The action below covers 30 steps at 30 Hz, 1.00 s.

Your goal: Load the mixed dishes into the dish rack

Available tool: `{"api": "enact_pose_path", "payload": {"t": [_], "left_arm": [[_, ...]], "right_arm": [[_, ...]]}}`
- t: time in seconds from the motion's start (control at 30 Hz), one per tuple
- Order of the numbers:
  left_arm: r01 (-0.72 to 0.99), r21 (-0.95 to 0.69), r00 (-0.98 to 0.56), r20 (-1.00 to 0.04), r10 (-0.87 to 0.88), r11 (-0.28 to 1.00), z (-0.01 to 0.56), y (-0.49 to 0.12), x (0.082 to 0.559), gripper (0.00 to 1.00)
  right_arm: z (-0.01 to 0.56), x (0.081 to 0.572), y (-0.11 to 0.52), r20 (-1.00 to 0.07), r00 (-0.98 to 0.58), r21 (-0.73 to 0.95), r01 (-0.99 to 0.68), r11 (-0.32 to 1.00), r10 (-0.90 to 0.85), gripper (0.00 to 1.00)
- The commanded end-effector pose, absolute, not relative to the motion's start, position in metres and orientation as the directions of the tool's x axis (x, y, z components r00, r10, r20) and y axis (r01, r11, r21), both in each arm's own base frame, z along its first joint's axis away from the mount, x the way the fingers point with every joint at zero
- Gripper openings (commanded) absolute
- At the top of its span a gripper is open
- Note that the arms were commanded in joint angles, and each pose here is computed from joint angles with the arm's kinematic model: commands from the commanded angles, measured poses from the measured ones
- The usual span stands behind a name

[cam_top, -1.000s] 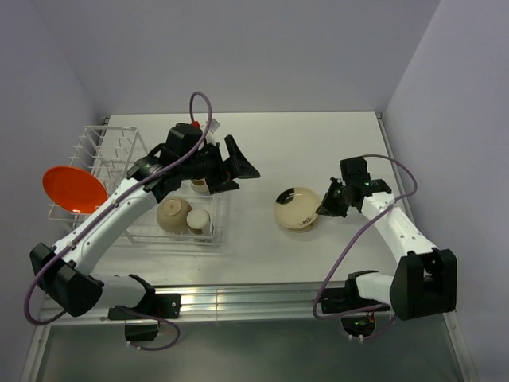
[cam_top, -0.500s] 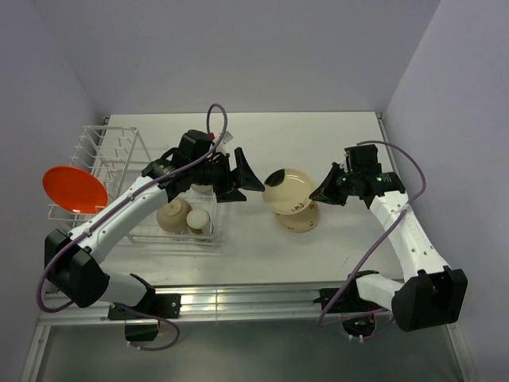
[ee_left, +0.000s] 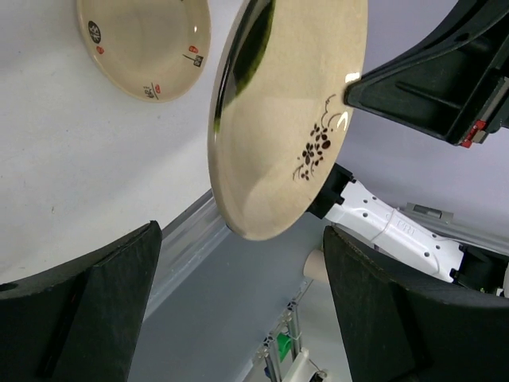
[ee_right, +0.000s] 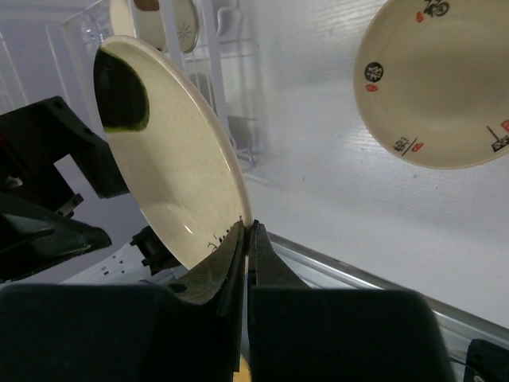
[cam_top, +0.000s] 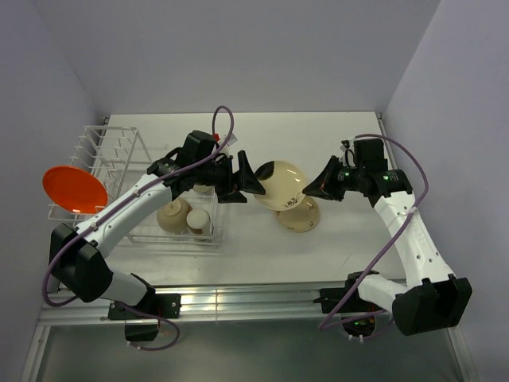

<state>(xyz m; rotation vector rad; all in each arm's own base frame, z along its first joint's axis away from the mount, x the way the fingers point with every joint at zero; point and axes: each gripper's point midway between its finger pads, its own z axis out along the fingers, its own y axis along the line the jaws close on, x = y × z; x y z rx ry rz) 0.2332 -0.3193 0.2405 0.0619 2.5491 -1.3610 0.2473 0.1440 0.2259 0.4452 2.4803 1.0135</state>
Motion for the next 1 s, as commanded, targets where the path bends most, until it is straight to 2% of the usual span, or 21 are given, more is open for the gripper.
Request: {"api": "enact_pose_path", "payload": {"t": [0.0,0.47,0.73,0.97], "left_arm": [[0.222,-0.804,-0.944,-0.318,-0.083,0.551,0.255,-0.323,0.242,0.88],[0.293,-0.784,-0.91,-0.404,-0.092,0.548,0.271,-0.333,0.266,0.84],[0.251,-0.691,-0.893,-0.436,-0.114,0.678,0.255,-0.311,0.274,0.88],[0.222,-0.657,-0.87,-0.467,-0.158,0.72,0.257,-0.293,0.271,0.89]], "right_arm": [[0.257,0.24,0.156,-0.289,-0.863,0.771,0.047,0.635,0.415,0.0],[0.263,0.234,0.166,-0.29,-0.882,0.779,0.009,0.627,0.372,0.0],[0.265,0.237,0.162,-0.318,-0.871,0.75,0.011,0.661,0.374,0.0],[0.259,0.241,0.158,-0.329,-0.86,0.733,0.028,0.68,0.391,0.0]]}}
